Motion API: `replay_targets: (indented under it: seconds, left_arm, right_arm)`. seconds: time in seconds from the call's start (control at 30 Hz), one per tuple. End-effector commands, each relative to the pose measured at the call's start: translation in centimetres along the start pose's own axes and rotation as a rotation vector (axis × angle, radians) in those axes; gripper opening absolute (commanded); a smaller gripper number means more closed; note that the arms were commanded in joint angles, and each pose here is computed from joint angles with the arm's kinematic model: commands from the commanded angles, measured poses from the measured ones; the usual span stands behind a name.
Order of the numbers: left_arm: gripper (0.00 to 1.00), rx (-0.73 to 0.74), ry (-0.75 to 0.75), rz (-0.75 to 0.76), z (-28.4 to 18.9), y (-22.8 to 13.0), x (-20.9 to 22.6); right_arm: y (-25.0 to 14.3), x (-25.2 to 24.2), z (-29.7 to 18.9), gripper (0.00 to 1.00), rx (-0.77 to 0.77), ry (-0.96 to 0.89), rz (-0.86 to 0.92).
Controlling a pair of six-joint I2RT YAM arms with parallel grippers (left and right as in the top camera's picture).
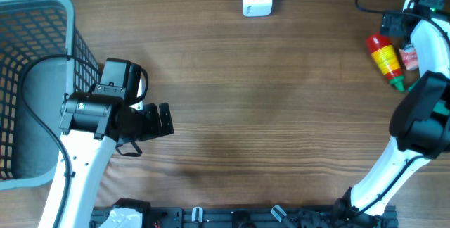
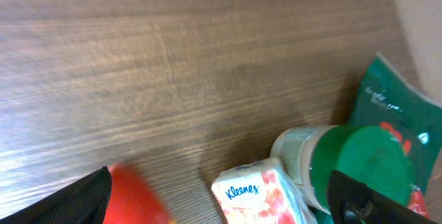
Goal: Scan the item barcode
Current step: 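Carry the sauce bottle to the right edge and set it down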
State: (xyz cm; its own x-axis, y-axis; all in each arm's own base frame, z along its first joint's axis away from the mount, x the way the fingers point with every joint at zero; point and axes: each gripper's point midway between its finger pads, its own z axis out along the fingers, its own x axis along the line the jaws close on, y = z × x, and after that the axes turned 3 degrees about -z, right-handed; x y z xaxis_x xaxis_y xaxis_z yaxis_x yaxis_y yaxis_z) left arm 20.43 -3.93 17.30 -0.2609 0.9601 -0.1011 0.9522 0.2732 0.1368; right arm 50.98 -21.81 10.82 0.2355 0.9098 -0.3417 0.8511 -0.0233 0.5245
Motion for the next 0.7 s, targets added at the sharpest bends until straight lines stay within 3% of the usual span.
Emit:
replay_targets:
  seconds: [0.0, 0.07, 0.2, 0.37, 0.5, 0.67]
  left_arm:
    - [1.00, -0.004, 0.008, -0.005, 0.0, -0.1, 0.1]
    - [1.00, -0.004, 0.008, -0.005, 0.0, -0.1, 0.1]
    - [1.00, -0.004, 0.008, -0.005, 0.0, -0.1, 0.1]
    - [1.00, -0.004, 0.008, -0.005, 0.0, -0.1, 0.1]
    - [1.00, -0.004, 0.008, -0.005, 0.0, -0.1, 0.1]
    - [1.00, -0.004, 0.008, -0.005, 0.0, -0.1, 0.1]
  right_arm:
    - [4.1, -1.7, -6.7, 1.00, -0.155, 0.010, 0.133]
    - [6.2, -2.1, -11.1, 1.00, -0.254, 0.062, 0.213]
    - [9.4, 0.2, -21.7, 1.00, -0.467, 0.305, 0.187]
    - [8.8, 5.0, -36.4, 1.00, -0.669, 0.611, 0.095]
    - [5.3, 6.9, -44.2, 1.00, -0.668, 0.749, 0.187]
    - [-2.2, 6.9, -48.7, 1.00, -0.447, 0.876, 0.458]
